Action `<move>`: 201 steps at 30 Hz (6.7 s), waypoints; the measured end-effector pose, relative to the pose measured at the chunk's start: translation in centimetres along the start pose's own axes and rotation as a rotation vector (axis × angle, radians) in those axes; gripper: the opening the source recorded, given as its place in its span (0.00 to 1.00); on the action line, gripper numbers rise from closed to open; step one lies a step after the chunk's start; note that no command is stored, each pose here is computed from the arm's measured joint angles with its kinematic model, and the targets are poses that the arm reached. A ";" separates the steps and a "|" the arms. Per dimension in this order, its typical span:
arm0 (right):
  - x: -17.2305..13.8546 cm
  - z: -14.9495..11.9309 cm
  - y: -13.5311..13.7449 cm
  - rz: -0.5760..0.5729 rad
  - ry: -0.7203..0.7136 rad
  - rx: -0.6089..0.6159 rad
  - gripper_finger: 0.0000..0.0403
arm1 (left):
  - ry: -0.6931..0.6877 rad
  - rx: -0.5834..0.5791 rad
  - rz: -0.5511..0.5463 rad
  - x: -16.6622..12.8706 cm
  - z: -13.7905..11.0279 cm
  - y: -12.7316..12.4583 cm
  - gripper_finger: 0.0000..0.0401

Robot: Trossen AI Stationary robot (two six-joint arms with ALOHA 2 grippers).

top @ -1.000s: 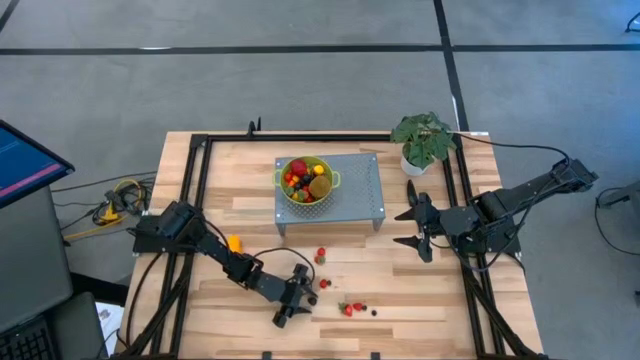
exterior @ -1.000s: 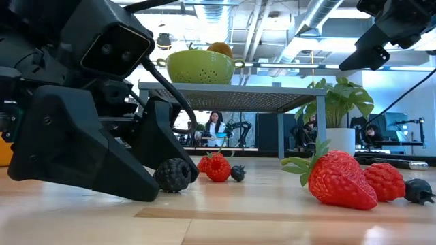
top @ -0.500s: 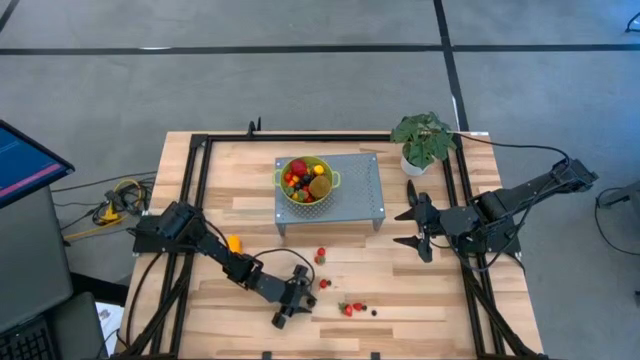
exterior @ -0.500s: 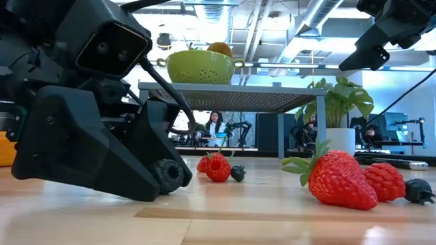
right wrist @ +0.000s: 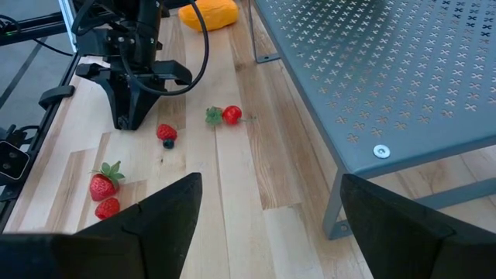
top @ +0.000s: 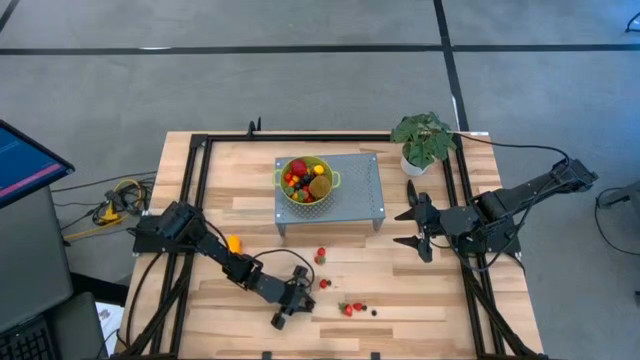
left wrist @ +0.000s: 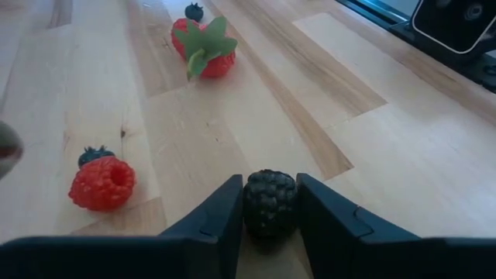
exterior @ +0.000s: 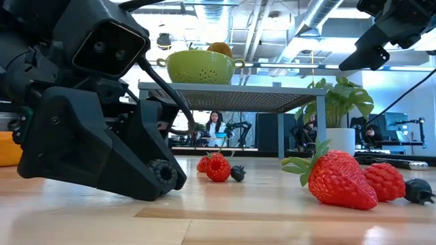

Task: Pick & Place Fruit
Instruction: Put the black raspberry into the green strainer bowl on the shelf, then put the strawberry into the green strainer bowl on the shelf

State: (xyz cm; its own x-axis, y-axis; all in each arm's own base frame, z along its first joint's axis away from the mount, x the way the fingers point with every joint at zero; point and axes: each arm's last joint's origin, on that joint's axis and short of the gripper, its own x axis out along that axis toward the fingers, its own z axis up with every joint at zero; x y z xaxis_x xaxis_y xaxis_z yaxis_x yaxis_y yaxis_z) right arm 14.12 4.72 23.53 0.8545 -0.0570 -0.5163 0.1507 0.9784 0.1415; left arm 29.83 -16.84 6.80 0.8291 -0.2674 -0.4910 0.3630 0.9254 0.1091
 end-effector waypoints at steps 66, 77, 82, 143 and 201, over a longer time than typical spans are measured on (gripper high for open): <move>0.0 0.0 0.0 0.001 0.000 0.000 0.75 | -0.386 -0.081 0.670 -16.6 11.4 20.8 0.27; 0.0 0.0 0.0 0.001 -0.001 0.000 0.75 | -0.307 -0.108 0.718 -17.0 10.2 22.2 0.27; 0.0 0.0 0.0 0.000 0.000 0.000 0.75 | -0.303 -0.109 0.717 -17.0 10.2 22.2 0.27; 0.0 0.0 0.0 0.000 0.000 0.000 0.75 | -0.151 0.133 0.046 -7.3 8.8 2.6 0.59; 0.0 0.0 0.0 0.000 0.000 0.000 0.75 | 0.030 -0.178 0.274 -1.3 1.6 9.3 0.01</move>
State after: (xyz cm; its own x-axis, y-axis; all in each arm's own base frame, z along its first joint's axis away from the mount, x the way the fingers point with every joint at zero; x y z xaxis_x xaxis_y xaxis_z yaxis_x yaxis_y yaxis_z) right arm 14.12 4.72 23.53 0.8544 -0.0568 -0.5165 0.1508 0.9783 0.1419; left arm 32.81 -8.36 9.86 0.8720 0.0036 -0.4894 0.0460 0.9950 0.0891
